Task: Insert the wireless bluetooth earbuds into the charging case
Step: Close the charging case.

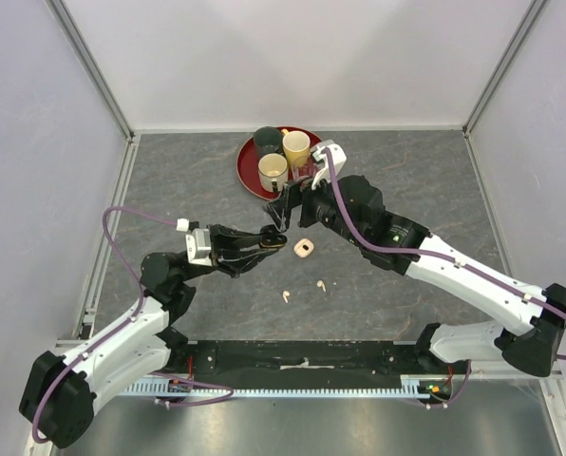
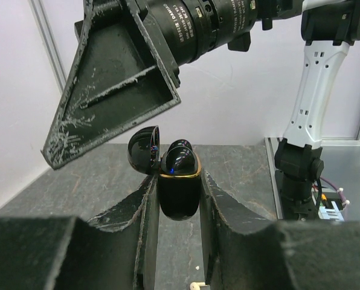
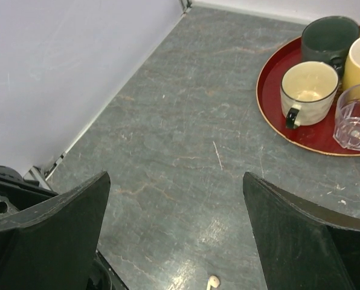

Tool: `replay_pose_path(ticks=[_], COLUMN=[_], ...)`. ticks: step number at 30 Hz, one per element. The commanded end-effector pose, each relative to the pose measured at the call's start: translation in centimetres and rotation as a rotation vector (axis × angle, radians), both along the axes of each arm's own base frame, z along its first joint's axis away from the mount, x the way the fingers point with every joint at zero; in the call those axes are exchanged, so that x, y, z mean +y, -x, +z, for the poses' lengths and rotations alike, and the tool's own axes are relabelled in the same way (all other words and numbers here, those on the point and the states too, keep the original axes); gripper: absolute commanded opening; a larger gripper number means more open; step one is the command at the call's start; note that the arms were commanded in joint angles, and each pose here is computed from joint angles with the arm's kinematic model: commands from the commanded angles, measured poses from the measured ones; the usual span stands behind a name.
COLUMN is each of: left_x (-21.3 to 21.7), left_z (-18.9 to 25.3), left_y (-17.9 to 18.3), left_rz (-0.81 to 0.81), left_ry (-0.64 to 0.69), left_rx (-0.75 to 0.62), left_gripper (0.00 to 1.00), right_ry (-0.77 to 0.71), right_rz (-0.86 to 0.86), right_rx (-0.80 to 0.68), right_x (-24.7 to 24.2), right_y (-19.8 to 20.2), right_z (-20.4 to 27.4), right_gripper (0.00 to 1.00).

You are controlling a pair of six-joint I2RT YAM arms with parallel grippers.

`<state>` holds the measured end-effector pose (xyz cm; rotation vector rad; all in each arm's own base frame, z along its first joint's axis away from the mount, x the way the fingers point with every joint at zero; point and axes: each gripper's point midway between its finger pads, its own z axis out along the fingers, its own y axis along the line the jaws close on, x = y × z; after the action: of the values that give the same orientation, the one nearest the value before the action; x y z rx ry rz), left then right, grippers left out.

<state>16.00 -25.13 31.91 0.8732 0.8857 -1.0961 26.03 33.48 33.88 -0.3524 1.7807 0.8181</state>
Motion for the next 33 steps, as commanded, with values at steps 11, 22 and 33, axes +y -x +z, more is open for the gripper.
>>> replay_pose_path(ticks=[11, 22, 33], left_x=[0.4, 1.0, 1.5], left_z=[2.1, 1.4, -2.4], left_y=[-1.5, -3.6, -6.6], left_rz=[0.074, 0.170, 0.292], left_ry=[0.074, 0.095, 0.030], left_rx=[-0.008, 0.090, 0.415], left_gripper=[0.02, 0.02, 0.02], right_ry=[0.027, 0.032, 0.014], right_rz=[0.031, 0.032, -0.425], right_rx=[0.057, 0.102, 0.050], right_x=[0.7, 0.1, -6.9], right_y=[0.3, 1.0, -4.0], right_z=[-2.1, -3.8, -2.6], right_gripper=[0.98, 0.98, 0.98])
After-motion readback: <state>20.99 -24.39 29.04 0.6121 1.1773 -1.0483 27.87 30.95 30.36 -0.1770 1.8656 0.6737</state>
